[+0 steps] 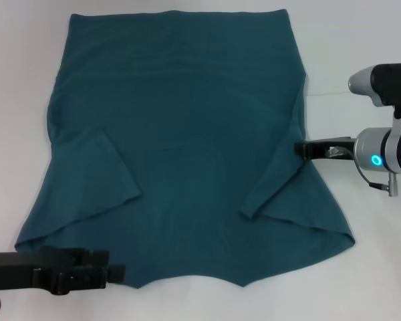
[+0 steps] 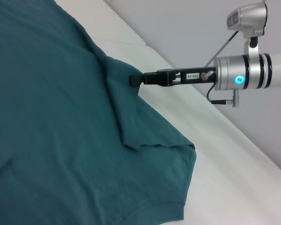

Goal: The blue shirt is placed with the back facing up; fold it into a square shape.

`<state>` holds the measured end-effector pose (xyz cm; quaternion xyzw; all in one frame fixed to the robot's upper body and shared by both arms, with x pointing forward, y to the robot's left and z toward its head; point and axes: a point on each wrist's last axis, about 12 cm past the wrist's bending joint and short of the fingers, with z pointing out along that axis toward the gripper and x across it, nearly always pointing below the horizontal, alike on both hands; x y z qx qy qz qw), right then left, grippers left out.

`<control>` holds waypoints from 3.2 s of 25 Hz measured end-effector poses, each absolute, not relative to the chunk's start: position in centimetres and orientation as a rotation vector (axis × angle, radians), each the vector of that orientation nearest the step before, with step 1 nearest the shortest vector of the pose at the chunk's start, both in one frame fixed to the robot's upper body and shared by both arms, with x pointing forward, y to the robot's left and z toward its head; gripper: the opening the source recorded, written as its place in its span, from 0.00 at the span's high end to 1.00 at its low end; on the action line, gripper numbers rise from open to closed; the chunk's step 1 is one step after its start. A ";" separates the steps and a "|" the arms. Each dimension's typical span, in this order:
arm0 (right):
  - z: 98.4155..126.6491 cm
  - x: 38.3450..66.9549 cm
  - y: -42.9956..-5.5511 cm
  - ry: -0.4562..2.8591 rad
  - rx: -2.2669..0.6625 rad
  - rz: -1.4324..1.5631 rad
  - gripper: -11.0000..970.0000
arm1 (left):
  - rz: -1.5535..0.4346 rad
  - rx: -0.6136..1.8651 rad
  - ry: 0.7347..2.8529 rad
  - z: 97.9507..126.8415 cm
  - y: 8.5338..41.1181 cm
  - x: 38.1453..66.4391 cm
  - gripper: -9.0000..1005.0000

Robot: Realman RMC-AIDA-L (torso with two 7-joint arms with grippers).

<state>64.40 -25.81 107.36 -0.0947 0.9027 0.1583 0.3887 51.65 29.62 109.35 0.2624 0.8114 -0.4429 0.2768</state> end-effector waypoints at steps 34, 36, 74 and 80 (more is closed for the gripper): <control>109.8 66.3 -21.0 2.197 -0.362 0.514 0.23 | -1.191 0.686 2.180 109.1 29.9 51.3 0.32; 110.1 66.4 -21.8 2.204 -0.362 0.499 0.23 | -1.190 0.680 2.182 109.1 30.0 51.2 0.32; 115.6 65.4 -26.2 2.265 -0.448 0.422 0.22 | -0.729 -0.095 2.571 109.2 35.7 54.8 0.14; 115.7 65.5 -26.1 2.261 -0.449 0.423 0.22 | -0.733 -0.072 2.590 108.8 35.0 55.3 0.14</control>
